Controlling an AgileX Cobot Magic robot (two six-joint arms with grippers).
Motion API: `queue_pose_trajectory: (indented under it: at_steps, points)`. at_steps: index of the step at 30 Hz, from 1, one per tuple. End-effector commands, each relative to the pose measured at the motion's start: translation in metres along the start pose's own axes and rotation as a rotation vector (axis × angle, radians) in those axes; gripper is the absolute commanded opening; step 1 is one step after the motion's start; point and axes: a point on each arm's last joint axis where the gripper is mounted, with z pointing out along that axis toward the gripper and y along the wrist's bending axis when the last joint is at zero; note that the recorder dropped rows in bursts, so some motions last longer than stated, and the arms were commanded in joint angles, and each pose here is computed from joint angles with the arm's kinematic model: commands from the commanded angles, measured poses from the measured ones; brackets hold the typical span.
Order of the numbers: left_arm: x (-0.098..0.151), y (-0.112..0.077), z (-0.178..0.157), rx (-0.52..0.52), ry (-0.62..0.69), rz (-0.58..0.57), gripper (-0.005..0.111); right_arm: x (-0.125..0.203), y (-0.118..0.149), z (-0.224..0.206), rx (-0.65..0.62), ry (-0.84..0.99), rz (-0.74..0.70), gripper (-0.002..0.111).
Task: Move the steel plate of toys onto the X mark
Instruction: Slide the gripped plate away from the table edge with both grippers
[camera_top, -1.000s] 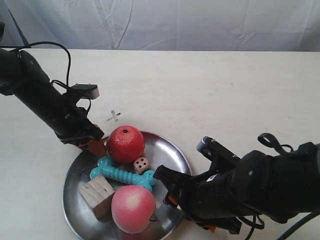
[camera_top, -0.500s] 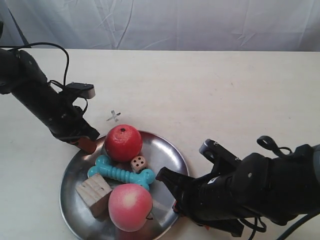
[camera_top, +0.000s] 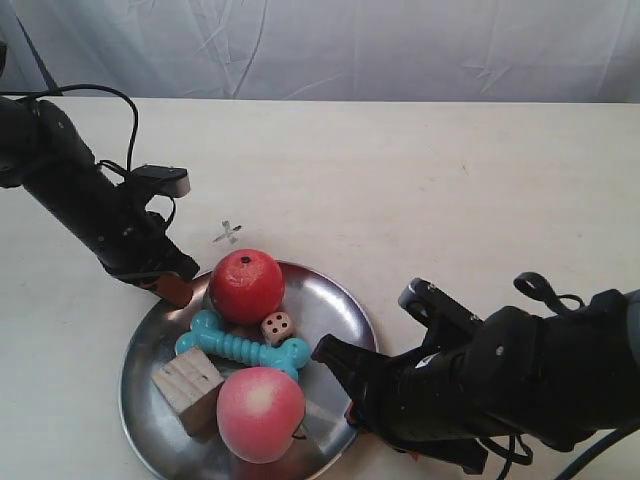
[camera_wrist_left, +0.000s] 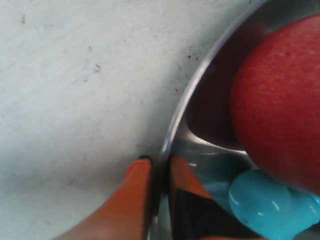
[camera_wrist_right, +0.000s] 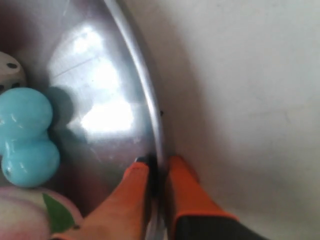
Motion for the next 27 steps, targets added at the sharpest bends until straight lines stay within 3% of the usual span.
queue_pose_trajectory:
  at_steps: [1, 12, 27]
  points:
    - [0.014, -0.015, 0.014, 0.122, 0.128, -0.047, 0.000, 0.000, 0.005, 0.000, -0.011, 0.003, -0.034, -0.001]
    - [0.011, -0.018, -0.002, 0.106, 0.213, -0.055, 0.000, 0.005, 0.004, 0.000, -0.002, 0.066, -0.037, -0.001]
    - [0.006, -0.019, -0.009, 0.104, 0.232, -0.044, 0.000, 0.007, 0.005, -0.003, -0.010, 0.089, -0.034, -0.001]
